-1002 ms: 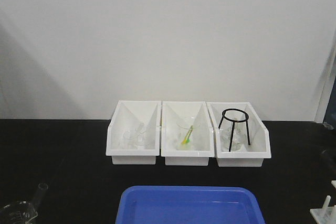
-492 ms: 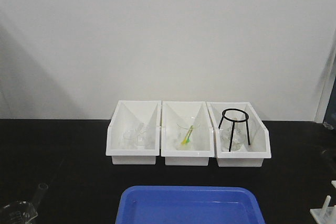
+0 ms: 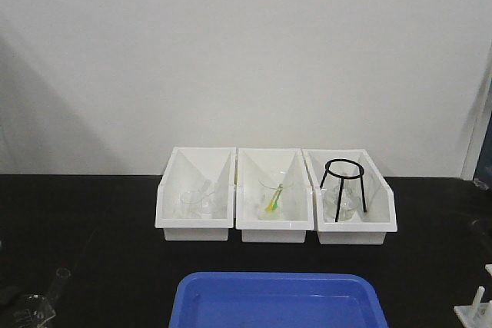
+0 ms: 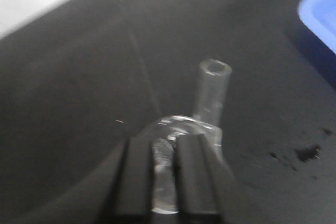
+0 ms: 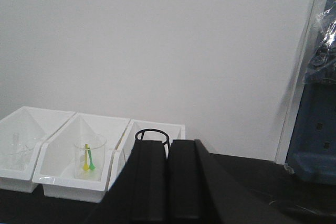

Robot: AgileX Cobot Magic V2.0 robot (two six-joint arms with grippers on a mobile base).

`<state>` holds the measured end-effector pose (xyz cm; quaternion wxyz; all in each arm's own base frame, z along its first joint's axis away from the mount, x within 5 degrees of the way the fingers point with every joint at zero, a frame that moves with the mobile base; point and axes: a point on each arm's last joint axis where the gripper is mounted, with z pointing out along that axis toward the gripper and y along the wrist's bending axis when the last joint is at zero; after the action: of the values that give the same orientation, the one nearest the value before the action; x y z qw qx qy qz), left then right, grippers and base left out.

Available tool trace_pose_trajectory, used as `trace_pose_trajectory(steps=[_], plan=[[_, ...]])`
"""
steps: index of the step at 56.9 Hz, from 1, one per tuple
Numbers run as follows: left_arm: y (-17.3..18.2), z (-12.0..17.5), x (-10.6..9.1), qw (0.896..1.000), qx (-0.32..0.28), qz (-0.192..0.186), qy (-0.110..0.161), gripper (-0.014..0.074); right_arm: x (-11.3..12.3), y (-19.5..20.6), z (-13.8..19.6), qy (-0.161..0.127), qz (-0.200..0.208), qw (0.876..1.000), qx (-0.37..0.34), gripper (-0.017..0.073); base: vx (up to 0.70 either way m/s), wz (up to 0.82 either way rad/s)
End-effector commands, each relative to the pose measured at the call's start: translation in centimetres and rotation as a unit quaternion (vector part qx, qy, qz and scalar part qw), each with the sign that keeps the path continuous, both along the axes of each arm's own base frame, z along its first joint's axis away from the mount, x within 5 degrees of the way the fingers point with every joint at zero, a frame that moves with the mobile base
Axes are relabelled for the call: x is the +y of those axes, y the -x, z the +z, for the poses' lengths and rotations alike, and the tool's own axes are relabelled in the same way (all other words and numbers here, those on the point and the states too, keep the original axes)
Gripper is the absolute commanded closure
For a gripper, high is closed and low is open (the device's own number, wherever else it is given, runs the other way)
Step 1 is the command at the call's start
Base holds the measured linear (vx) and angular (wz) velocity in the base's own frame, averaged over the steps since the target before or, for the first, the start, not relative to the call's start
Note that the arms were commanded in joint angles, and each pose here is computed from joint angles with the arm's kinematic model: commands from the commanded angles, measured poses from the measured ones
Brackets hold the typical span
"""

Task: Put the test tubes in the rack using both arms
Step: 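Close the left gripper on the tube and lift it from the beaker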

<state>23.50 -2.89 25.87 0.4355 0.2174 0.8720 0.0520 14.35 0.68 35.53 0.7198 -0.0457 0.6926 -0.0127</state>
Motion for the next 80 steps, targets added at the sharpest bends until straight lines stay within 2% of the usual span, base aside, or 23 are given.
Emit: trace_pose_trajectory(steps=[1,6,14,19,30,45,51,58,75,80], plan=[[-1.6,0.8,-1.0,0.999,-0.051,-0.011,0.013,0.0143,0.1,0.1,2.0,0.000,0.004,0.998,-0.060,0.0567,0.00,0.00],[-2.6,-0.2,-1.5,0.998,-0.051,-0.017,0.014,0.0053,0.1,0.1,2.0,0.000,0.004,0.998,-0.060,0.0567,0.00,0.00],[-3.7,-1.3,-1.8,0.998,-0.057,-0.018,0.014,-0.0010,0.1,0.1,2.0,0.000,0.004,0.998,-0.061,0.0567,0.00,0.00],[-4.2,-1.8,-1.9,0.998,-0.062,-0.016,0.017,-0.0006,0.1,0.1,2.0,0.000,0.004,0.998,-0.062,0.0567,0.00,0.00],[-5.2,-2.5,-2.0,0.996,-0.077,0.008,0.053,0.0009,0.1,0.1,2.0,0.000,0.004,0.998,-0.063,0.0567,0.00,0.00],[-6.0,-3.3,-2.1,0.994,-0.092,0.009,0.054,0.0051,0.1,0.1,2.0,0.000,0.004,0.998,-0.063,0.0567,0.00,0.00],[-6.2,-3.7,-2.1,0.995,-0.089,0.009,0.053,0.0100,0.1,0.1,2.0,0.000,0.004,0.998,-0.063,0.0567,0.00,0.00],[-6.4,-3.9,-2.1,0.994,-0.094,0.009,0.054,0.0205,0.1,0.1,2.0,0.000,0.004,0.998,-0.062,0.0567,0.00,0.00],[-6.7,-3.2,-2.2,0.989,-0.132,0.009,0.059,0.0615,0.1,0.1,2.0,0.000,0.004,0.998,-0.062,0.0567,0.00,0.00],[-6.7,-3.2,-2.2,0.989,-0.133,0.009,0.059,0.0617,0.1,0.1,2.0,0.000,0.004,0.998,-0.062,0.0567,0.00,0.00]])
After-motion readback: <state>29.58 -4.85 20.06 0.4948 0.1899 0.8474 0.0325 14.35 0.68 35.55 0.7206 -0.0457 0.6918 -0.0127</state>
